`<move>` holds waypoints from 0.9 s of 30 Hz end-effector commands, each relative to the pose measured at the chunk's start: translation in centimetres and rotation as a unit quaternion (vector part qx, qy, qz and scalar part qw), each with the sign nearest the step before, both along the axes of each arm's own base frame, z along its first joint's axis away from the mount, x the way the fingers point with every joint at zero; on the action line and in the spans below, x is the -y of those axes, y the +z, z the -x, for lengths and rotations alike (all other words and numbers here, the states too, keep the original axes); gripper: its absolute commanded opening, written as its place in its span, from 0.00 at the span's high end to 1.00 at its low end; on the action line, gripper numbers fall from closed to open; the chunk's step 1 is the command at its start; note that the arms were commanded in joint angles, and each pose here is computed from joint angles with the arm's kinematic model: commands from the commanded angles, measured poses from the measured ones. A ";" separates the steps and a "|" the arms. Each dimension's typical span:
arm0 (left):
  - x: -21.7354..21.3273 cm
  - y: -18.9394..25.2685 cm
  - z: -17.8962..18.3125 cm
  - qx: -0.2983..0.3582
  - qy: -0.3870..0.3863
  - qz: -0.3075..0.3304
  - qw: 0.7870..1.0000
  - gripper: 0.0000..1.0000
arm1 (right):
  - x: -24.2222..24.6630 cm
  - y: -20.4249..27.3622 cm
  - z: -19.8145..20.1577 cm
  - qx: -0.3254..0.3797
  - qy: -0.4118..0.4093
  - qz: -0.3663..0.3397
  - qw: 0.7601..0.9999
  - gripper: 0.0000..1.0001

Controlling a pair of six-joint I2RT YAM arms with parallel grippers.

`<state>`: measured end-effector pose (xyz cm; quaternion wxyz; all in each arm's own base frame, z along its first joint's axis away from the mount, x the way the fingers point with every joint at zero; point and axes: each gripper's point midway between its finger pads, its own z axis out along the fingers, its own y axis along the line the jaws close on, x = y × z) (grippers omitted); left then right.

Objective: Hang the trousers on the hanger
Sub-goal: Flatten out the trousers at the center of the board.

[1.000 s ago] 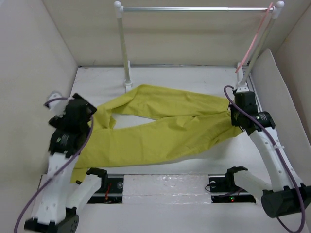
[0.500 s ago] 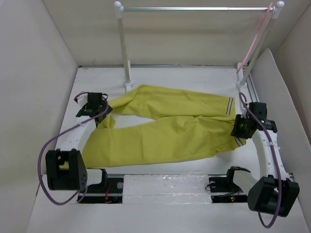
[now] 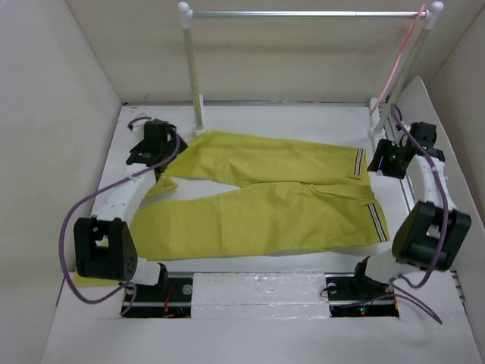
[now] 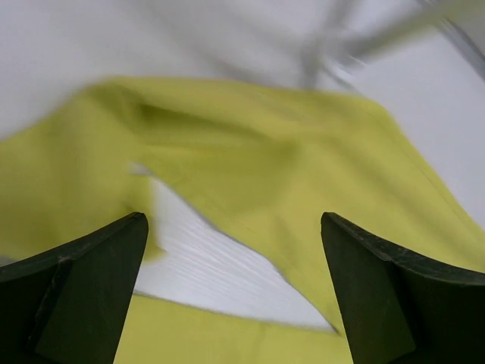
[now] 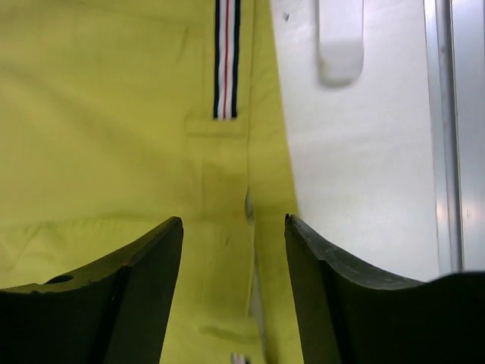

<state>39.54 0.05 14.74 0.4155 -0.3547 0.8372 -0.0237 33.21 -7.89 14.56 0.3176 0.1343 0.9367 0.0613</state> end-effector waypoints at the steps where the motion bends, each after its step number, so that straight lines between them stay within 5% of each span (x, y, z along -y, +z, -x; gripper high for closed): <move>1: 9.9 6.9 0.2 0.090 -0.176 -0.017 0.980 0.05 | 2.6 -0.2 -4.9 0.034 0.021 0.034 0.999 0.39; 5: 23.9 4.0 6.0 0.069 -0.379 0.002 0.923 0.05 | 3.8 -3.0 -7.0 0.031 0.013 0.017 0.999 0.22; 6: 28.3 2.8 8.8 0.055 -0.443 0.009 0.895 0.05 | 3.6 -4.5 -7.3 0.015 0.010 0.000 1.000 0.22; 11: 36.0 -0.5 14.0 0.006 -0.568 -0.033 0.822 0.03 | 3.0 -7.5 -7.2 0.009 -0.007 -0.029 1.000 0.19; 12: 35.9 -4.3 15.0 -0.055 -0.583 -0.054 0.809 0.03 | 2.6 -9.0 -7.1 -0.006 -0.022 -0.052 0.998 0.18; 17: 33.1 -9.4 16.8 -0.135 -0.578 -0.084 0.800 0.06 | 1.7 -11.1 -7.4 -0.017 -0.020 -0.085 0.996 0.20; 21: 27.7 -11.9 18.0 -0.193 -0.536 -0.112 0.814 0.06 | 0.5 -12.0 -8.1 -0.006 -0.014 -0.115 0.993 0.25; 22: 26.6 -12.5 18.5 -0.208 -0.525 -0.109 0.818 0.06 | -0.1 -12.3 -8.3 -0.005 -0.007 -0.120 0.993 0.28; 24: 24.2 -12.8 19.4 -0.221 -0.503 -0.108 0.829 0.07 | -1.3 -12.1 -8.4 0.010 0.001 -0.138 0.990 0.54; 27: 24.7 -11.7 19.3 -0.203 -0.501 -0.093 0.836 0.07 | -1.5 -11.4 -8.8 0.033 -0.002 -0.144 0.989 0.73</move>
